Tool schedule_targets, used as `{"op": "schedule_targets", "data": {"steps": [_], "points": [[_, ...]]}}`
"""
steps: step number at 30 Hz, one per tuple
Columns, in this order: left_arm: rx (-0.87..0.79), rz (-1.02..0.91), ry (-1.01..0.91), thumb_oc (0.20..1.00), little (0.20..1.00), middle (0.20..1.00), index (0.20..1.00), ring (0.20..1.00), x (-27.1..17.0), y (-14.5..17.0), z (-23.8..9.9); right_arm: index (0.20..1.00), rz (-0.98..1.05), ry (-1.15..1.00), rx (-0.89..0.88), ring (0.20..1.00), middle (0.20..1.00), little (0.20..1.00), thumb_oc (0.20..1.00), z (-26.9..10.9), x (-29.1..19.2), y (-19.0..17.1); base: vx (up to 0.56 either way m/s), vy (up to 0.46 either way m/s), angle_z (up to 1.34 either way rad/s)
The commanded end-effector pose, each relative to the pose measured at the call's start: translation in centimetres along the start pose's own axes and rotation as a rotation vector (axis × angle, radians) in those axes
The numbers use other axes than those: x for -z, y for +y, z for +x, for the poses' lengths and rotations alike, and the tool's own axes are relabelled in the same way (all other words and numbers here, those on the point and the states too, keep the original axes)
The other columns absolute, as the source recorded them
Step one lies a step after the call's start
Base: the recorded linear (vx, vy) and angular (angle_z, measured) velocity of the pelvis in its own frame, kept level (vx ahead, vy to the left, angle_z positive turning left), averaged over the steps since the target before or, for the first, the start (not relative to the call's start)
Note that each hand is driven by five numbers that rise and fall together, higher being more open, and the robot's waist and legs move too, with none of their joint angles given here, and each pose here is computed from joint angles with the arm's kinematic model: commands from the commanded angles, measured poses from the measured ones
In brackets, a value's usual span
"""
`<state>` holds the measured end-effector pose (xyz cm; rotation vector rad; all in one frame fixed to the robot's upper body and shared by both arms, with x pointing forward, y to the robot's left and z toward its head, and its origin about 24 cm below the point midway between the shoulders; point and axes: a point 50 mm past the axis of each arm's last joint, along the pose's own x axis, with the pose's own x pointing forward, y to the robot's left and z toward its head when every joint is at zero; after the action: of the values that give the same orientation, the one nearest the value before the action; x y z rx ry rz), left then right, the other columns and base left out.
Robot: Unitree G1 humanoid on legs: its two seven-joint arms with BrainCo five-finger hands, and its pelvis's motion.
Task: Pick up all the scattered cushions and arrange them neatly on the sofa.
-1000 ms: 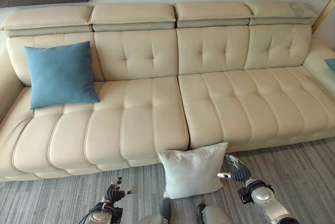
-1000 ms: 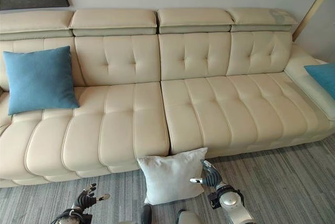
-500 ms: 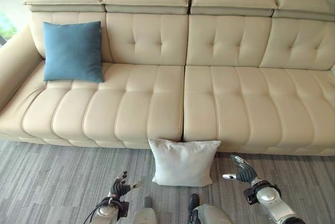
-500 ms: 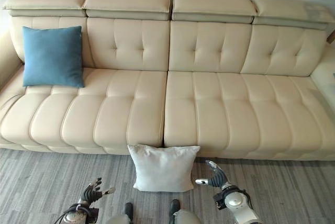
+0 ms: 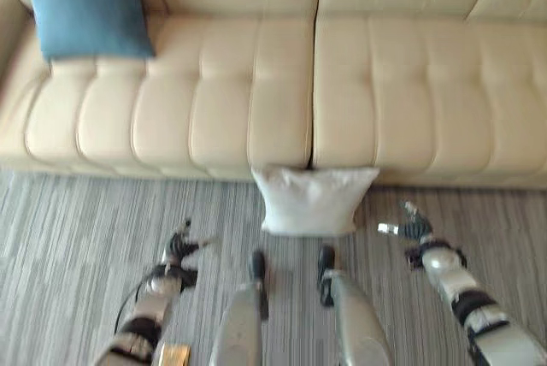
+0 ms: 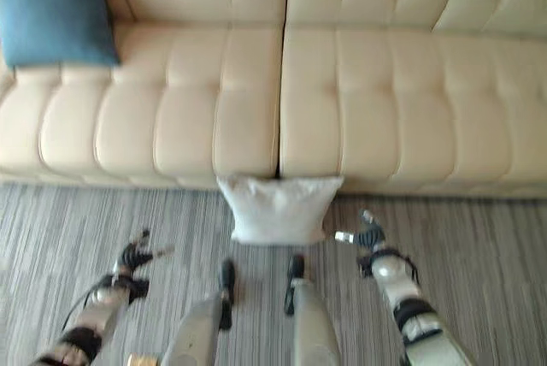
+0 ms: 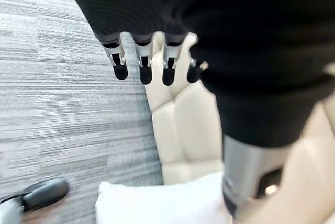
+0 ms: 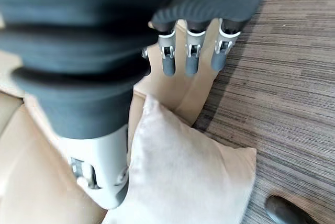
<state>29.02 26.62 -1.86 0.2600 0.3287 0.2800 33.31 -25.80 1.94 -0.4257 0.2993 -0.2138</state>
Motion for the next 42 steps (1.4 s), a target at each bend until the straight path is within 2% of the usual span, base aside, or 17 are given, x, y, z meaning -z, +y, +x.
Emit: {"op": "schedule_targets", "data": {"steps": [1, 6, 7, 8, 9, 13, 16, 17, 18, 19, 24, 29, 34, 36, 42], "points": [[-0.072, -0.010, -0.046, 1.000, 1.000, 1.000, 1.000, 1.000, -0.4, 1.3, 0.0, 1.000, 0.048, -0.049, 0.088, 1.000, 1.000, 1.000, 1.000, 0.0, -0.4, -1.5, -0.14, -0.001, -0.05], [-0.078, 0.040, -0.235, 1.000, 1.000, 1.000, 1.000, 1.000, -7.7, 1.0, 2.5, 1.000, 0.055, -0.210, 0.192, 1.000, 1.000, 1.000, 1.000, 2.3, -8.4, -3.9, -0.11, -0.021, -0.11], [-0.093, 0.039, -0.330, 1.000, 1.000, 1.000, 1.000, 1.000, -12.4, 0.2, 3.5, 1.000, 0.112, -0.279, 0.234, 1.000, 1.000, 1.000, 1.000, 2.7, -12.5, -4.0, -0.11, -0.080, -0.11], [-0.096, 0.055, -0.381, 1.000, 1.000, 1.000, 1.000, 1.000, -15.1, -0.3, 3.9, 1.000, 0.139, -0.310, 0.237, 1.000, 1.000, 1.000, 1.000, 2.8, -14.6, -3.2, -0.09, -0.078, -0.09], [-0.096, 0.055, -0.381, 1.000, 1.000, 1.000, 1.000, 1.000, -15.1, -0.3, 3.9, 1.000, 0.139, -0.310, 0.237, 1.000, 1.000, 1.000, 1.000, 2.8, -14.6, -3.2, -0.01, -0.048, -0.04], [-0.087, 0.066, -0.502, 1.000, 1.000, 1.000, 1.000, 1.000, -21.0, -2.0, 3.8, 1.000, 0.157, -0.406, 0.193, 1.000, 1.000, 1.000, 1.000, 2.4, -19.2, -0.6, 0.00, -0.006, -0.01], [-0.054, 0.089, -0.600, 1.000, 1.000, 1.000, 1.000, 1.000, -25.8, -4.3, 3.0, 1.000, 0.208, -0.495, 0.088, 1.000, 1.000, 1.000, 1.000, 1.2, -23.4, 2.6, 0.02, -0.033, -0.07], [-0.044, 0.096, -0.628, 1.000, 1.000, 1.000, 1.000, 1.000, -26.9, -4.8, 2.7, 0.520, 0.230, -0.516, 0.049, 0.520, 0.520, 0.520, 0.520, 0.9, -24.2, 3.5, 0.00, 0.000, 0.00], [-0.044, 0.096, -0.628, 1.000, 1.000, 1.000, 1.000, 1.000, -26.9, -4.8, 2.7, 0.200, 0.230, -0.517, 0.049, 0.200, 0.200, 0.200, 0.200, 0.9, -24.2, 3.4, 0.00, 0.000, 0.00], [-0.030, 0.081, -0.683, 0.200, 0.200, 0.200, 0.200, 0.200, -28.4, -5.4, 2.0, 0.200, 0.291, -0.576, -0.019, 0.200, 0.200, 0.200, 0.200, -0.1, -25.7, 4.8, 0.00, 0.000, 0.00], [-0.008, 0.003, -0.838, 0.200, 0.200, 0.200, 0.200, 0.200, -30.9, -5.5, 0.1, 0.200, 0.515, -0.736, -0.184, 0.200, 0.200, 0.200, 0.200, -2.9, -28.4, 7.0, 0.00, 0.000, 0.00], [0.023, -0.094, -0.899, 0.200, 0.200, 0.200, 0.200, 0.200, -30.2, -6.1, -1.0, 0.200, 0.617, -0.823, -0.273, 0.200, 0.200, 0.200, 0.200, -4.5, -28.4, 7.4, -0.02, 0.002, -0.01], [0.139, -0.223, -0.918, 0.200, 0.200, 0.200, 0.200, 0.200, -26.6, -8.2, -2.9, 0.200, 0.560, -0.904, -0.324, 0.200, 0.200, 0.200, 0.200, -6.3, -26.3, 8.0, -0.03, -0.006, 0.02], [0.211, -0.236, -0.921, 0.200, 0.200, 0.200, 0.200, 0.200, -23.9, -8.8, -4.3, 0.200, 0.433, -0.937, -0.343, 0.200, 0.200, 0.200, 0.200, -7.2, -23.8, 8.2, -0.05, -0.012, 0.01], [0.280, -0.261, -0.859, 0.200, 0.200, 0.200, 0.200, 0.200, -18.5, -8.5, -6.3, 0.200, 0.306, -0.922, -0.382, 0.200, 0.200, 0.200, 0.200, -9.1, -18.0, 8.5, 0.10, -0.006, 0.01]]}}
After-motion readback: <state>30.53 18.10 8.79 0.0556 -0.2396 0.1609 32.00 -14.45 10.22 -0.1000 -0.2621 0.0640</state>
